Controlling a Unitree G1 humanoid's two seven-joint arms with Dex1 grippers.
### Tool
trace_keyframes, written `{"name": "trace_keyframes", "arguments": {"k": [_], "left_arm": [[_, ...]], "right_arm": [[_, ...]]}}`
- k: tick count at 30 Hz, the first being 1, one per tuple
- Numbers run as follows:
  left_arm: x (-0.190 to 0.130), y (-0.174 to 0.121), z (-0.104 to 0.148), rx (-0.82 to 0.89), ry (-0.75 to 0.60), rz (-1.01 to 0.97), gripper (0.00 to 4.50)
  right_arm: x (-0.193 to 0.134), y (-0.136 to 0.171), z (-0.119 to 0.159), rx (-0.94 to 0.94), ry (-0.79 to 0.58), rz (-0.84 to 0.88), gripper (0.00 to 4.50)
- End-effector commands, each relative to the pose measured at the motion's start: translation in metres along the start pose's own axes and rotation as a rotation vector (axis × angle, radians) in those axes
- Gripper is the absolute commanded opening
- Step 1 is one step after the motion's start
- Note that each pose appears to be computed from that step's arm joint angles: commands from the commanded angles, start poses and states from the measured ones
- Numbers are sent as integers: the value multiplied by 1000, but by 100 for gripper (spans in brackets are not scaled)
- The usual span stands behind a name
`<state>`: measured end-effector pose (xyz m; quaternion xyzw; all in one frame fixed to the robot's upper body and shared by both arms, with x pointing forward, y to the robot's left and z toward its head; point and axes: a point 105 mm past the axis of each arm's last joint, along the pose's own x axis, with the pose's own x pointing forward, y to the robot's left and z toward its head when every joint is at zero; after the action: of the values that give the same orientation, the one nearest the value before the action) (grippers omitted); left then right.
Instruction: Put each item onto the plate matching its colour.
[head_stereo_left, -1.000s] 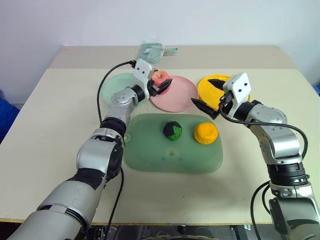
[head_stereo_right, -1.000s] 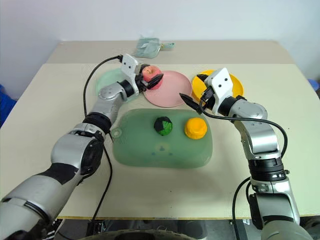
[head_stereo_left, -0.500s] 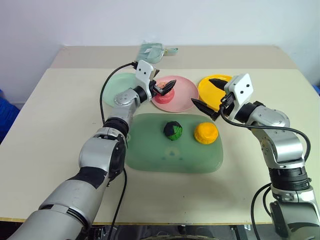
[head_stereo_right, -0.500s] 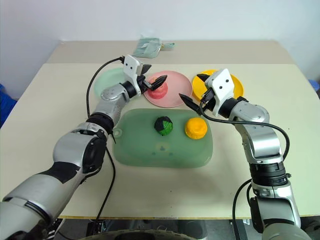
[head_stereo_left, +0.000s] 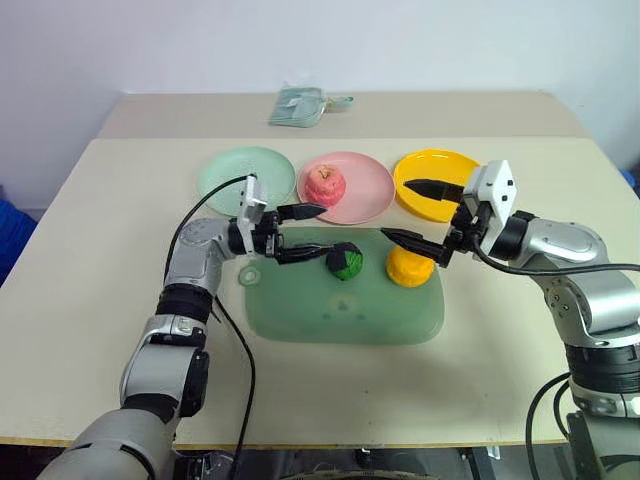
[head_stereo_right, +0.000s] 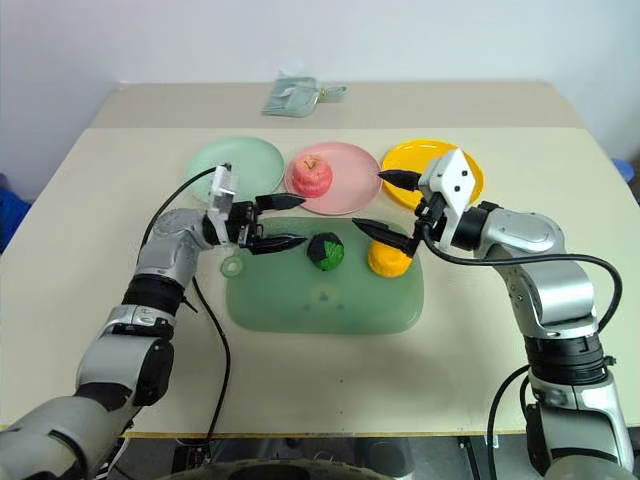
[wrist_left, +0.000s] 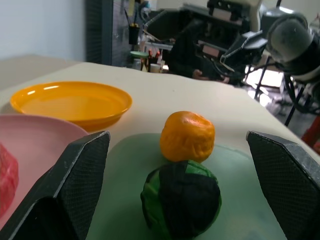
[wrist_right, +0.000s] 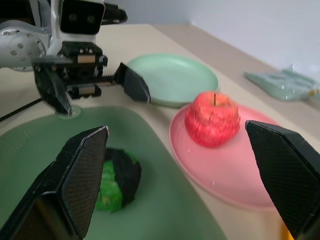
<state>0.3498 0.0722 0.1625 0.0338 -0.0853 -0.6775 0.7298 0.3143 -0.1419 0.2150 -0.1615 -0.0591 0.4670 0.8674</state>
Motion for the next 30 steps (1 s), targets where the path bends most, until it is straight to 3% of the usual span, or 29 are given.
{"name": "trace_keyframes", "arguments": {"k": [1, 7, 15, 23, 26, 30], "left_arm": [[13, -2, -1, 128, 55, -10, 446], [20, -11, -23, 150, 102, -20, 446], [27, -9, -33, 147, 105, -3, 446], [34, -13, -44, 111, 113, -13, 446], [35, -11, -44, 124, 118, -5, 318], [37, -9, -40, 134, 101, 0, 318]], "right_arm": [[1, 0, 7, -45, -13, 3, 450], [-2, 2, 5, -59, 6, 0, 450], [-19, 25, -1, -53, 46, 125, 450], [-22, 25, -11, -65, 85, 121, 450], [-22, 26, -12, -65, 87, 123, 450], [-22, 24, -12, -67, 83, 117, 450]]}}
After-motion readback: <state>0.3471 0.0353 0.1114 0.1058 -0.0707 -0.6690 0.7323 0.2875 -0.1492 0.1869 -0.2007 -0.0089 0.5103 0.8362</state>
